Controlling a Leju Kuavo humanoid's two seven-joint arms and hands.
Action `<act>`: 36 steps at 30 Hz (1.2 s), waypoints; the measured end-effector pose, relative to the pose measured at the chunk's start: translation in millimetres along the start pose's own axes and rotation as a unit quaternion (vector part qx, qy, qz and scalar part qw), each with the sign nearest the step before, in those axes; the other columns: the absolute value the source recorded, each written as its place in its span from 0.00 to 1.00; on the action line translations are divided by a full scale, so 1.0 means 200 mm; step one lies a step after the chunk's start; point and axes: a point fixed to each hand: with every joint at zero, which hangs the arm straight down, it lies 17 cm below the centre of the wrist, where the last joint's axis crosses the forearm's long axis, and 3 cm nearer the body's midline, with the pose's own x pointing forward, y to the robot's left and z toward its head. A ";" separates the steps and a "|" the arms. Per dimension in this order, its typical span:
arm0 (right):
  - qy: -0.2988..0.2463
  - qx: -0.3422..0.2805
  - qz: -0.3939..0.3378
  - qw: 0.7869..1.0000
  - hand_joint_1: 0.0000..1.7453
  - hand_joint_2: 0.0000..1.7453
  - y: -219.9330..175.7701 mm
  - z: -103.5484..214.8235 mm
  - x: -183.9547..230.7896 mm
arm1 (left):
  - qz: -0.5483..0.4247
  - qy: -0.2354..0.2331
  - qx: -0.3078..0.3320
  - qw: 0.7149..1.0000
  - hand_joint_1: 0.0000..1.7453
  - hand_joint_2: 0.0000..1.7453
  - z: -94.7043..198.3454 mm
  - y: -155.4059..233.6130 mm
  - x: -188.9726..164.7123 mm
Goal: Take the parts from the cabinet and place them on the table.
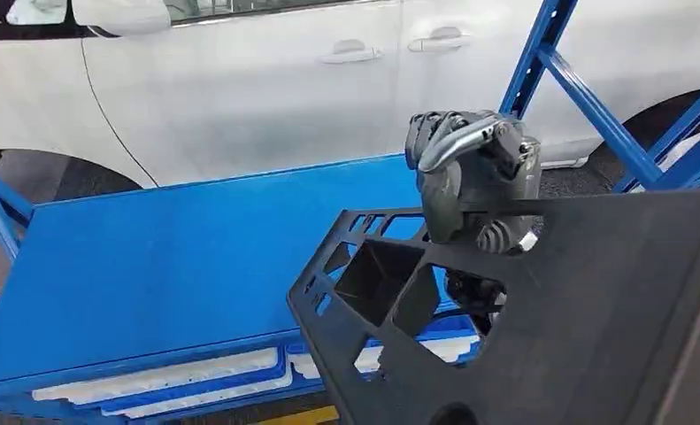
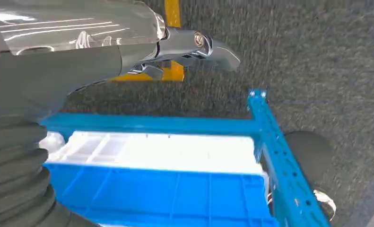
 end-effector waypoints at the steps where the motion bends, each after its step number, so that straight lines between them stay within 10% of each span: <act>1: 0.002 0.000 -0.002 1.000 1.00 1.00 0.00 0.00 -0.01 | -0.001 0.000 0.002 1.000 0.00 1.00 0.00 0.01 0.00; 36: 0.060 -0.013 -0.043 0.997 1.00 1.00 -0.06 0.30 -0.13 | 0.006 0.013 0.035 0.999 0.00 1.00 -0.03 0.11 0.03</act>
